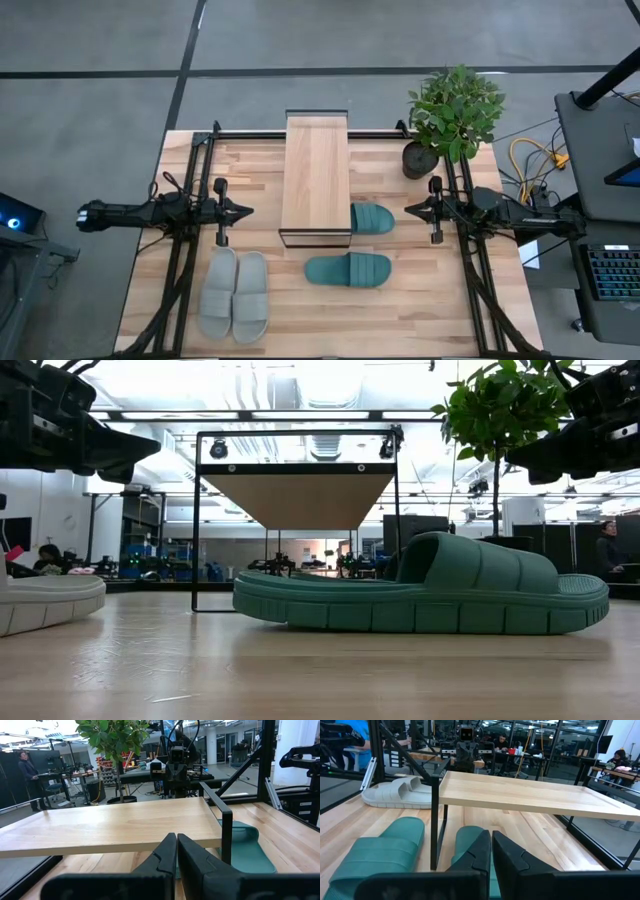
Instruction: Pick and place slides into the shelf
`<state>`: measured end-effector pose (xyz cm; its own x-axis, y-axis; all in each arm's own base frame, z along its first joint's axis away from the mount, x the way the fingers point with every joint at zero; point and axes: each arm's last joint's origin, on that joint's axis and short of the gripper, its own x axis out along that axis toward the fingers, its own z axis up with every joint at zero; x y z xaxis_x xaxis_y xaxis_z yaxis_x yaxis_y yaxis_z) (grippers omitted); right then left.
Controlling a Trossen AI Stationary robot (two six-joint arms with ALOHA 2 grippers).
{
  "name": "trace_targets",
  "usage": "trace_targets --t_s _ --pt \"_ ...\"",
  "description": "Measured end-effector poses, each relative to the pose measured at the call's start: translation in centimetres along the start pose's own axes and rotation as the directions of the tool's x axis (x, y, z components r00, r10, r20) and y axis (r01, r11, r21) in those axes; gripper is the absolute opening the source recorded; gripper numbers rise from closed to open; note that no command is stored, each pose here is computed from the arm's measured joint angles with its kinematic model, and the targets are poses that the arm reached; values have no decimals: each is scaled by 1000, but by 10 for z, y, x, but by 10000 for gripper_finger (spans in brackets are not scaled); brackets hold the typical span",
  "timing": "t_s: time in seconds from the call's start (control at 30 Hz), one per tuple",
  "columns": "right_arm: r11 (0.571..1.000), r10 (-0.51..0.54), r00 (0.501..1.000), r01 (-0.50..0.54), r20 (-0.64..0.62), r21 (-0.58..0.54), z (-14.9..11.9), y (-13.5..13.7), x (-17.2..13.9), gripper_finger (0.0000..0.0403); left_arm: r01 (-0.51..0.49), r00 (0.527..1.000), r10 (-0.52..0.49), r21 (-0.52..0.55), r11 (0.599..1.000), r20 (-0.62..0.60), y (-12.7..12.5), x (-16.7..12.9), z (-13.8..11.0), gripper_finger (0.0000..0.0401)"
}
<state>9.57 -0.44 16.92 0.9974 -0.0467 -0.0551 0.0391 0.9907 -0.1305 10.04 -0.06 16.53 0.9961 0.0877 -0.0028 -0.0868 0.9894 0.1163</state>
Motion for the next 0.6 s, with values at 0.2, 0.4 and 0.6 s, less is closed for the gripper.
trace_targets --t_s 0.2,0.4,0.6 --pt "1000 0 1000 0 0 -25 0 0 0 9 0 1000 0 0 1000 0 0 0 0 0" --pt "971 -1 1000 1 -1 -240 0 0 0 9 0 1000 0 0 1000 0 0 0 0 0" --pt "928 -2 1000 4 6 -372 1 0 0 9 0 1000 0 1 1000 1 0 0 0 0"
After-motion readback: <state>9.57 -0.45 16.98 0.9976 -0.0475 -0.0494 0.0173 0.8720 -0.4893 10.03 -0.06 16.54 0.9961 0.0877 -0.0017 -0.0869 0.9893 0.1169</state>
